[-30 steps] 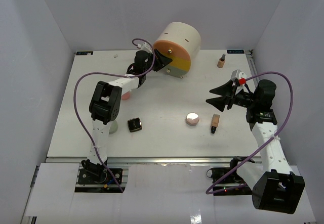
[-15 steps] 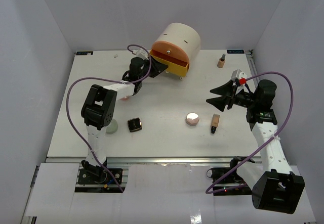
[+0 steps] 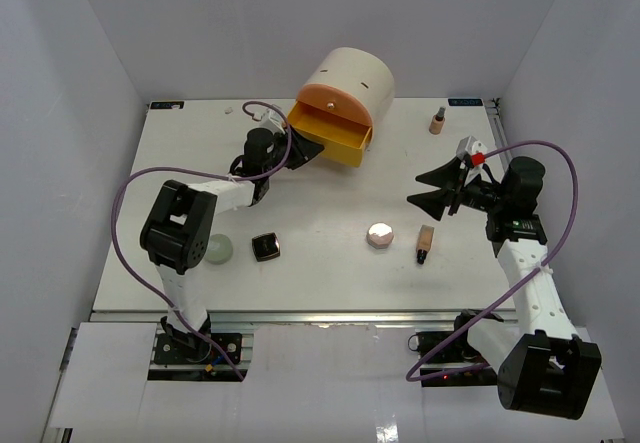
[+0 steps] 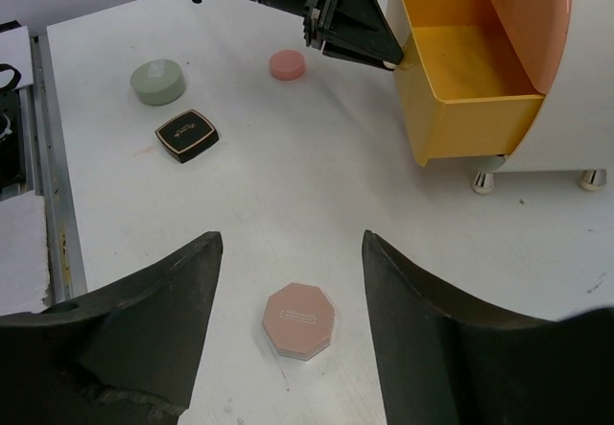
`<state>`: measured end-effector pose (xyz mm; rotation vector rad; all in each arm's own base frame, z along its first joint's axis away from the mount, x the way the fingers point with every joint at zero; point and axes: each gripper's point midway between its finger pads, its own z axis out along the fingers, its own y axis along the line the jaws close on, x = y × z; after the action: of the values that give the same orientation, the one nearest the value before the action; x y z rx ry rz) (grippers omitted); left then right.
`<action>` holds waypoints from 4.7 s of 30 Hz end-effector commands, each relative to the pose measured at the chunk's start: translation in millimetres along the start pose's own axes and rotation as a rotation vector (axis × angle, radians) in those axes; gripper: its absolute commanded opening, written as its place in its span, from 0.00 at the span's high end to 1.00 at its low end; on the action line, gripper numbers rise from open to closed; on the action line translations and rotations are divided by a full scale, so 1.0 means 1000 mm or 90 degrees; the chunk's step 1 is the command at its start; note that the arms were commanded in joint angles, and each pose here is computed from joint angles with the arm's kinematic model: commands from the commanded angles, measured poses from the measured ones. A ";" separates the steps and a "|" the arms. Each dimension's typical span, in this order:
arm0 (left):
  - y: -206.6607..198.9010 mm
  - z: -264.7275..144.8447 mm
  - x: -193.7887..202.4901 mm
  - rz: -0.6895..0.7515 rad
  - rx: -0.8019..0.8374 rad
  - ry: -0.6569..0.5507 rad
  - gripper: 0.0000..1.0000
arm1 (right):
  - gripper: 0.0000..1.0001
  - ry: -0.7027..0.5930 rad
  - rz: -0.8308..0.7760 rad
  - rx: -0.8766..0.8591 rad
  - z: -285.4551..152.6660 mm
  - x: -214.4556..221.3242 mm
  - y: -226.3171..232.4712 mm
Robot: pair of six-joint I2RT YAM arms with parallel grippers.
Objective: Organize the makeup
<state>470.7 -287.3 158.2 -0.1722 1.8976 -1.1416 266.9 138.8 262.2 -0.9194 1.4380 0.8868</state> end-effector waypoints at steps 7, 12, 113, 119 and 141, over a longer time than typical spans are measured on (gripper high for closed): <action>-0.043 -0.019 -0.026 0.055 0.045 -0.017 0.42 | 0.18 0.010 0.003 0.014 0.000 0.008 -0.007; -0.059 -0.030 -0.040 0.077 0.052 -0.032 0.21 | 0.13 0.020 0.015 0.017 0.001 0.011 -0.009; -0.053 -0.254 -0.036 0.375 -0.123 -0.129 0.02 | 0.04 0.317 -0.142 0.313 0.192 -0.031 -0.117; -0.040 -0.240 -0.025 0.360 -0.135 -0.082 0.03 | 0.05 0.237 -0.159 0.029 0.161 -0.056 -0.024; 0.153 -0.147 -0.041 0.221 -0.491 0.131 0.02 | 0.02 0.130 -0.074 -0.208 0.061 0.039 0.061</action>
<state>411.5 -109.4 94.4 -0.0973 2.3525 -0.3578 234.5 213.9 198.0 -1.3563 1.5242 0.9720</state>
